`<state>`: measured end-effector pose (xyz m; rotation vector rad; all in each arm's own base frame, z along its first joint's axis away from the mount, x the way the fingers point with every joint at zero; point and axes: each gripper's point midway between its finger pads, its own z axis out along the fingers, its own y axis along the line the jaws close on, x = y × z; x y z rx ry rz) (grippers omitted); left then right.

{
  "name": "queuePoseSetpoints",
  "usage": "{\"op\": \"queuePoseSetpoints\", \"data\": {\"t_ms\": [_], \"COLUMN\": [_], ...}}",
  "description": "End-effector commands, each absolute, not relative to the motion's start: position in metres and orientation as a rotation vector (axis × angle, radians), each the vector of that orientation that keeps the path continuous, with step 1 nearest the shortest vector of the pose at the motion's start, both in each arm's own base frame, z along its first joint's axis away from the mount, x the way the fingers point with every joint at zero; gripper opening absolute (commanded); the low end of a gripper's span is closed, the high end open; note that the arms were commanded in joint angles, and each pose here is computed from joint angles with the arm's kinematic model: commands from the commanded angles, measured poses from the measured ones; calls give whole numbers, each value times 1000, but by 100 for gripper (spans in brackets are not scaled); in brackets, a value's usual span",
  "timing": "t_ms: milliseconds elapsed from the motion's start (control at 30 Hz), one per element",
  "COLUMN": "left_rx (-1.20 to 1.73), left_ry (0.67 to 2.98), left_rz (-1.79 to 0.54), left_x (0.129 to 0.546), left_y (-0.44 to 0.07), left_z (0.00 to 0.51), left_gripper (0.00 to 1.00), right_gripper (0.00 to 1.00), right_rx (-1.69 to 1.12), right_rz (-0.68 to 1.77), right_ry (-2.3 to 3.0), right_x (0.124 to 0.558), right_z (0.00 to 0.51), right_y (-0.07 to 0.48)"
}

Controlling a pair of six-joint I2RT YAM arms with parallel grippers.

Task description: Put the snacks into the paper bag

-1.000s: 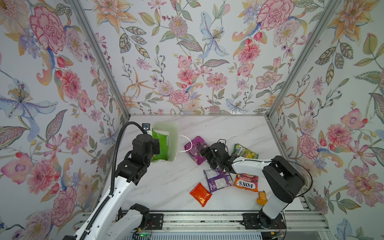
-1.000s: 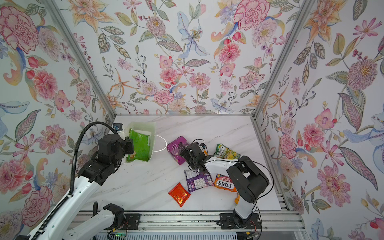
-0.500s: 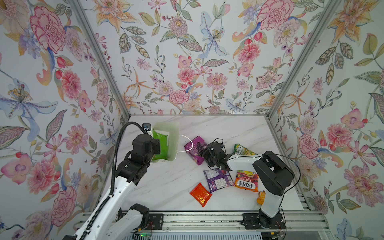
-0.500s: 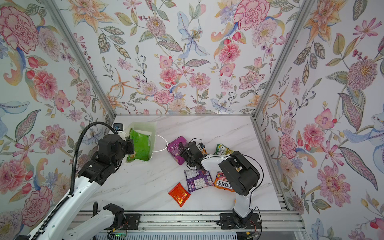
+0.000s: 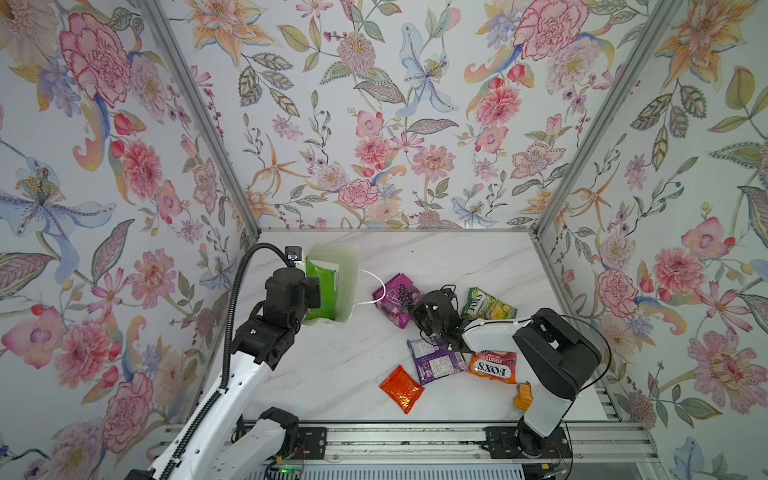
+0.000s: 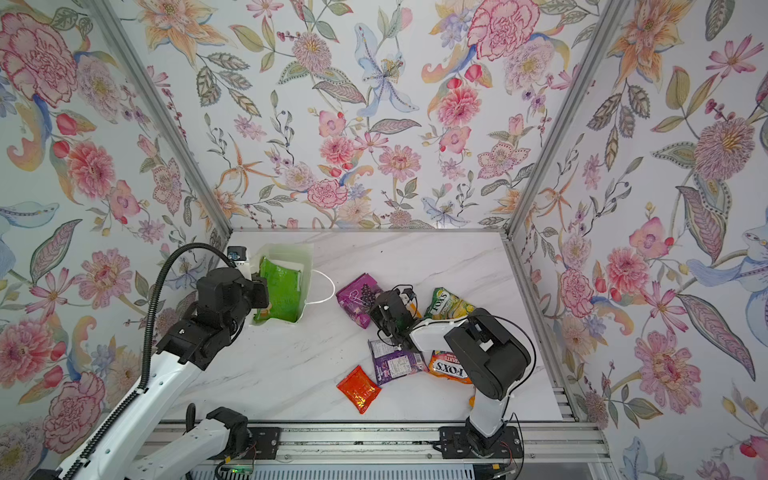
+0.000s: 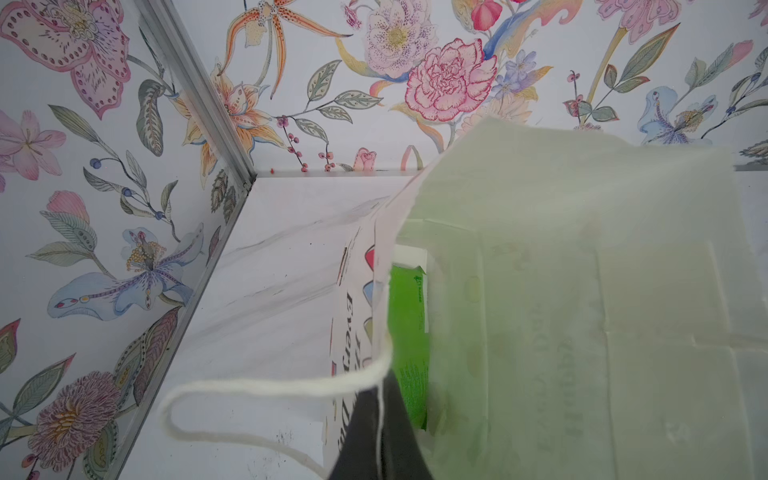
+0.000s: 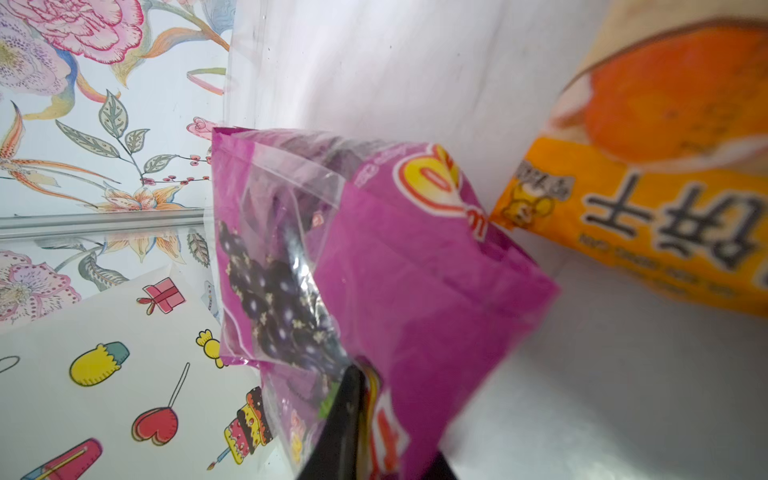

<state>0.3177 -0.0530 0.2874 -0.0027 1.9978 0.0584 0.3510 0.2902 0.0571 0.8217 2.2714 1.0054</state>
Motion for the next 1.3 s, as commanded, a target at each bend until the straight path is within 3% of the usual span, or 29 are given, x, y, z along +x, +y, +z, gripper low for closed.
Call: {"op": "queuePoseSetpoints", "data": {"t_ms": [0, 233, 467, 1267], "left_rx": [-11, 1, 8, 30], "left_ry": [2001, 2018, 2016, 2119], "left_rz": [55, 44, 25, -127], "left_x": [321, 325, 325, 333], "left_y": [-51, -54, -56, -89], "left_z": [284, 280, 281, 309], "left_gripper": [0, 0, 0, 0], "right_gripper": [15, 9, 0, 0], "right_rx": [783, 580, 353, 170], "right_rz": [931, 1044, 946, 917], "right_ry": [2300, 2270, 2277, 2055], "right_x": [342, 341, 326, 298], "right_z": [53, 95, 133, 243], "right_y": [280, 296, 293, 232]}}
